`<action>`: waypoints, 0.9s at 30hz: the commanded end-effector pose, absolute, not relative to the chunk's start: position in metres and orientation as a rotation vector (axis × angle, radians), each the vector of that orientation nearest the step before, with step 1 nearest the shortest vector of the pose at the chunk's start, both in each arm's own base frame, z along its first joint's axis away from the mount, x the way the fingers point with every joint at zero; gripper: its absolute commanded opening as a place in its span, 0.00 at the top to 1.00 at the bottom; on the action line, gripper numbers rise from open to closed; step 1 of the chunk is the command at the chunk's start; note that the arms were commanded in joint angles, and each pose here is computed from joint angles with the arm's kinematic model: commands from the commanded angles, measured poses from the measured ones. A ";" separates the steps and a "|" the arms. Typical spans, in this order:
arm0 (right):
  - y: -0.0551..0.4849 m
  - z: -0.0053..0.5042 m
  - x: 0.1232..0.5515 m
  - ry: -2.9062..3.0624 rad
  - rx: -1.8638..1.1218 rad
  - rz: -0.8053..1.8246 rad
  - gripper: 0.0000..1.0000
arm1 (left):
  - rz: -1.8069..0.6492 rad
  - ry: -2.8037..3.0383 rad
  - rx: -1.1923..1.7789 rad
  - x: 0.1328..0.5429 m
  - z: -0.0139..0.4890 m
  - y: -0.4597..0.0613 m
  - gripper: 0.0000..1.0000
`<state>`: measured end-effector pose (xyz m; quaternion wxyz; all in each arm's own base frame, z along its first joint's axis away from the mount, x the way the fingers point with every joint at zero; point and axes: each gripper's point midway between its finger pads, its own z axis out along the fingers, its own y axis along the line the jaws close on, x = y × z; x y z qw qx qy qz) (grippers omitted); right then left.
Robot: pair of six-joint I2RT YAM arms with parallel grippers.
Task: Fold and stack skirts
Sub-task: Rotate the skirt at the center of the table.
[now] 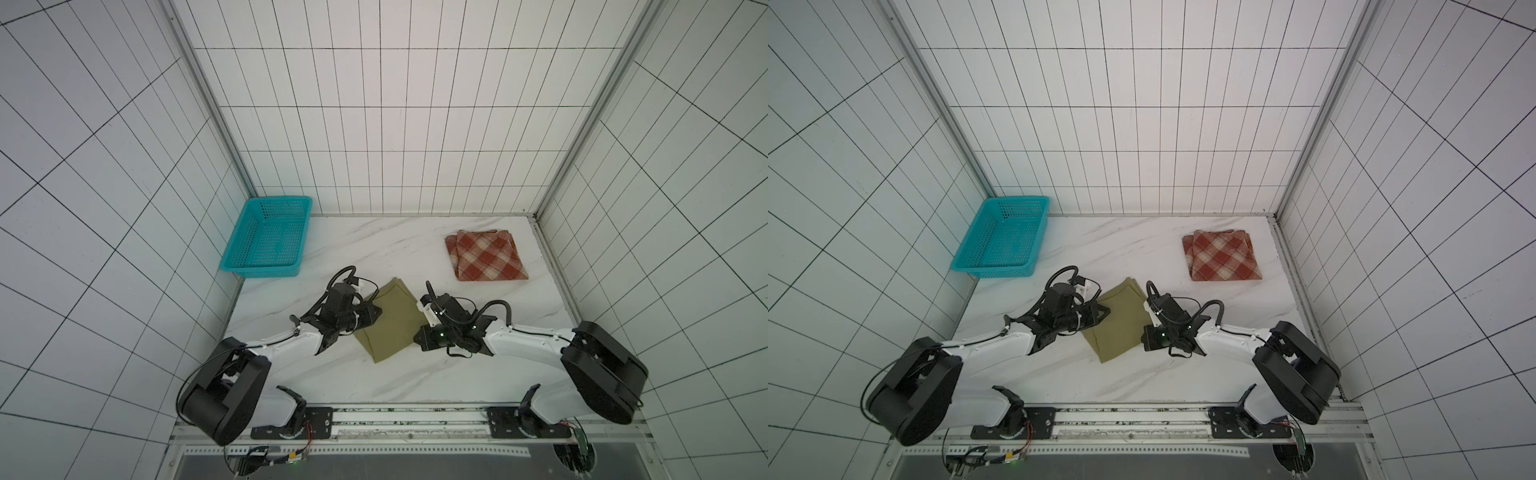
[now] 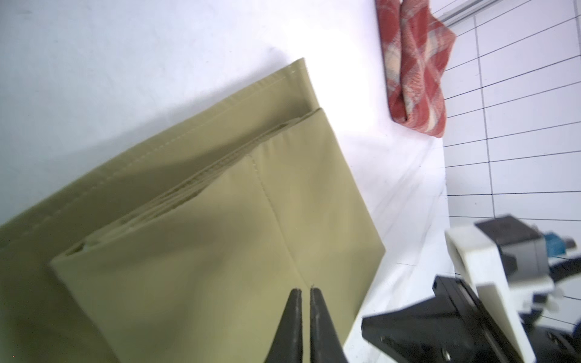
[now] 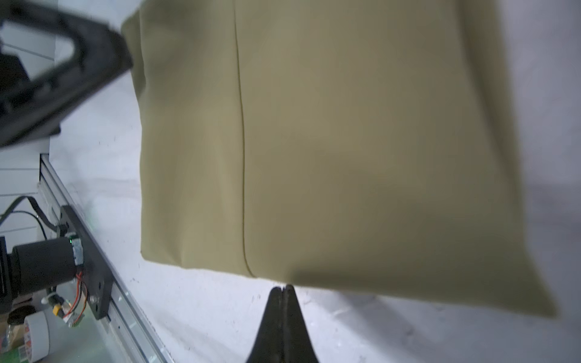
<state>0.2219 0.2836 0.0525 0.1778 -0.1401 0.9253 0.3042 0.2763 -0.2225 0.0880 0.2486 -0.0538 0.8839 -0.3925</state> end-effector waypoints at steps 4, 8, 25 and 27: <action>0.283 0.057 0.267 2.581 -0.408 0.838 1.00 | -1.057 2.477 -0.216 0.247 0.062 -0.210 0.90; 0.279 0.035 0.267 2.632 -0.385 0.822 1.00 | -1.036 2.500 -0.232 0.243 0.047 -0.206 0.90; 0.293 0.016 0.179 2.730 -0.376 0.894 1.00 | -0.854 2.537 -0.220 0.273 0.036 -0.186 0.92; 0.297 0.036 0.185 2.669 -0.379 0.933 1.00 | -0.867 2.503 -0.201 0.275 0.048 -0.187 0.91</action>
